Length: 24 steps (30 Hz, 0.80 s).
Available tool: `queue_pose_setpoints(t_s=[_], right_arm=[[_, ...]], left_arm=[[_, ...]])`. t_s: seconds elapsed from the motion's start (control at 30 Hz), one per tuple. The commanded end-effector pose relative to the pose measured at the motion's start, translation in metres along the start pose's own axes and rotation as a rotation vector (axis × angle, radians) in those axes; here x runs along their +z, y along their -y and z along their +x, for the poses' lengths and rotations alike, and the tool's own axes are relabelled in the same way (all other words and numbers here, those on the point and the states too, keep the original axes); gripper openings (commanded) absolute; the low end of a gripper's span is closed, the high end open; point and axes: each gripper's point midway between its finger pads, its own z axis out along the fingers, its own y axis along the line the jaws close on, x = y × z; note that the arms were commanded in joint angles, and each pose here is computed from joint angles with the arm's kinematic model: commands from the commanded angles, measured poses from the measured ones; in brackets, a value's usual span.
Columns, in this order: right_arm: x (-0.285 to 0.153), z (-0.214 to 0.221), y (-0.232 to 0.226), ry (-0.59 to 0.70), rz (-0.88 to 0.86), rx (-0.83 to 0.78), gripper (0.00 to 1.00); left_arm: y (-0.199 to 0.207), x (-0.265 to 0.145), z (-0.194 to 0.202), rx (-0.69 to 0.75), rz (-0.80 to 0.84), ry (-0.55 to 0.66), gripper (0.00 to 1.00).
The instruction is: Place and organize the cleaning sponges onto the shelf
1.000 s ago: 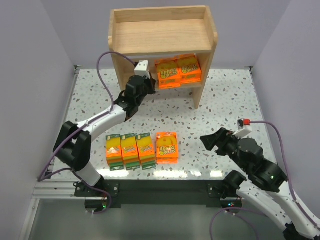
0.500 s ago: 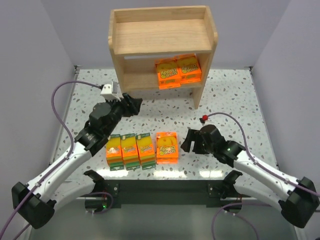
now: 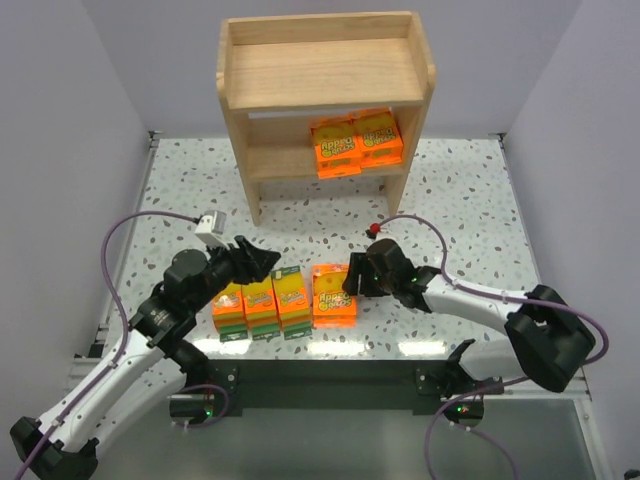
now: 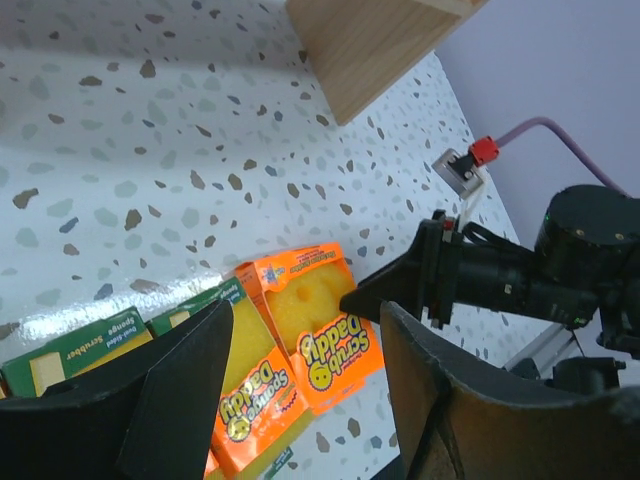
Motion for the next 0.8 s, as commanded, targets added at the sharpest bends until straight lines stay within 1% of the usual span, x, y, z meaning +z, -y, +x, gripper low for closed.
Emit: queue_pose_setpoints(t_s=[0.0,0.03,0.07,0.13,0.17,0.27,0.33,0.37,0.43,0.47,0.5,0.57,0.6,0.63,0.67,0.7,0.77], right_arm=[[0.012,-0.027,-0.023,0.075,-0.059,-0.017,0.58],[0.014,-0.026,-0.023,0.070,-0.060,-0.017,0.53],[0.020,-0.023,-0.020,0.057,-0.048,-0.013,0.45],[0.022,-0.025,-0.019,0.061,-0.036,-0.007,0.36],[0.021,-0.026,-0.019,0.064,-0.035,-0.004,0.24],[0.014,-0.031,-0.013,0.081,-0.007,0.030,0.10],[-0.001,-0.043,-0.010,0.126,0.012,0.075,0.08],[-0.008,-0.044,-0.007,0.130,0.030,0.091,0.04],[-0.029,-0.061,-0.012,0.194,0.024,0.154,0.00],[-0.037,-0.063,-0.005,0.206,0.064,0.173,0.00],[-0.046,-0.072,-0.008,0.234,0.063,0.201,0.00],[-0.064,-0.087,-0.011,0.290,0.065,0.252,0.00],[-0.069,-0.091,-0.012,0.299,0.062,0.264,0.00],[-0.074,-0.094,-0.015,0.310,0.052,0.276,0.00],[-0.076,-0.095,-0.015,0.307,0.059,0.275,0.00],[-0.081,-0.101,-0.021,0.314,0.043,0.277,0.00],[-0.087,-0.106,-0.026,0.315,0.036,0.276,0.00]], left_arm=[[0.005,-0.001,0.026,-0.033,0.048,-0.111,0.65],[0.005,-0.001,0.028,-0.033,0.051,-0.118,0.65],[0.007,-0.001,0.028,-0.036,0.055,-0.117,0.65],[0.011,-0.001,0.026,-0.038,0.072,-0.123,0.65],[0.014,-0.002,0.025,-0.039,0.080,-0.122,0.65],[0.024,-0.002,0.024,-0.056,0.113,-0.147,0.65],[0.032,0.000,0.029,-0.079,0.143,-0.184,0.66],[0.036,0.001,0.031,-0.088,0.158,-0.197,0.66],[0.042,0.007,0.037,-0.111,0.165,-0.228,0.68],[0.049,0.008,0.042,-0.112,0.182,-0.244,0.70],[0.047,0.015,0.046,-0.113,0.146,-0.249,0.71],[0.061,0.018,0.052,-0.110,0.148,-0.267,0.72],[0.057,0.027,0.056,-0.102,0.099,-0.265,0.72],[0.068,0.030,0.052,-0.097,0.116,-0.245,0.72],[0.081,0.029,0.061,-0.076,0.144,-0.266,0.73],[0.080,0.037,0.065,-0.059,0.111,-0.257,0.73],[0.095,0.038,0.065,-0.027,0.121,-0.257,0.73]])
